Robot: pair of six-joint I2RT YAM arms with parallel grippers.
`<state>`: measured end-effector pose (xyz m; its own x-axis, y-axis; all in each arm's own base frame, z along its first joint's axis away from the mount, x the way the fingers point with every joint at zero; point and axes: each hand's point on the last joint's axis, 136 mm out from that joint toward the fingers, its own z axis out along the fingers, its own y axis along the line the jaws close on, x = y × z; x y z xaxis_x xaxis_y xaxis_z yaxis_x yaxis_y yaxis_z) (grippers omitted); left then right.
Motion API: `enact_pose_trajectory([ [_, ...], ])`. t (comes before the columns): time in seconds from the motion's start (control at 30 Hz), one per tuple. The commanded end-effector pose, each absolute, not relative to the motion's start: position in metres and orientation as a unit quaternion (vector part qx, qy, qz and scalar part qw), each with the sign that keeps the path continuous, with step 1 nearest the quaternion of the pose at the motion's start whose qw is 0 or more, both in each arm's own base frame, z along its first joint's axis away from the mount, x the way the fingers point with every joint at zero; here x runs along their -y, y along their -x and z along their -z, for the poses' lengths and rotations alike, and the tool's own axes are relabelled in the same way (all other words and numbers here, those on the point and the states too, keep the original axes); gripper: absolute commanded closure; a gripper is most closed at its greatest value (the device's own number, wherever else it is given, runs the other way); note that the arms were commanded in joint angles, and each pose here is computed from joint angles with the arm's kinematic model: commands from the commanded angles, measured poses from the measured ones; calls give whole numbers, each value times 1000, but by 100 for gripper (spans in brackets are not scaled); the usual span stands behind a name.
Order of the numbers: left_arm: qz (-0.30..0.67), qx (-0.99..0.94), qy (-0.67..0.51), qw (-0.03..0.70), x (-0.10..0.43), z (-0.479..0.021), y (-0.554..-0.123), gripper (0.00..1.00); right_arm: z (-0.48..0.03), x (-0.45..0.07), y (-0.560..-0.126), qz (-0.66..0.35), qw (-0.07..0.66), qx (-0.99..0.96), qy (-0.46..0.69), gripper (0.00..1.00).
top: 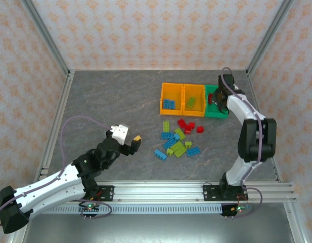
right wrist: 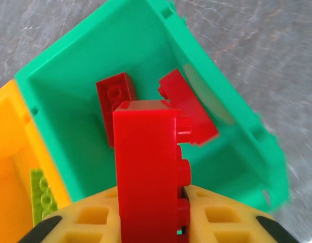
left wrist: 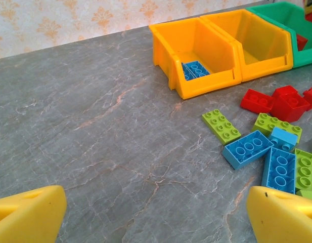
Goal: Sort the legos into containers by color
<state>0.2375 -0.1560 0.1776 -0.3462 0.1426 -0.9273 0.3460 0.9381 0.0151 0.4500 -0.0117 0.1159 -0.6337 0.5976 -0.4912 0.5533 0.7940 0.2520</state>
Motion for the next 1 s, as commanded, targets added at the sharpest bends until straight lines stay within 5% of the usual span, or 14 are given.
enact_pose_trajectory([
  [0.0,78,-809,-142,564,151,-180,-240,7,-139,4,-461,-55,286,-911,-293,55],
  [0.2,78,-809,-140,566,150,-180,-240,7,-165,-7,-405,-71,292,-901,-311,41],
  [0.57,134,-800,-194,552,177,-175,-231,6,-127,-119,-224,-83,224,-969,-66,39],
  [0.97,158,-803,-247,519,201,-160,-227,0,-70,-149,-235,-50,145,-988,5,35],
])
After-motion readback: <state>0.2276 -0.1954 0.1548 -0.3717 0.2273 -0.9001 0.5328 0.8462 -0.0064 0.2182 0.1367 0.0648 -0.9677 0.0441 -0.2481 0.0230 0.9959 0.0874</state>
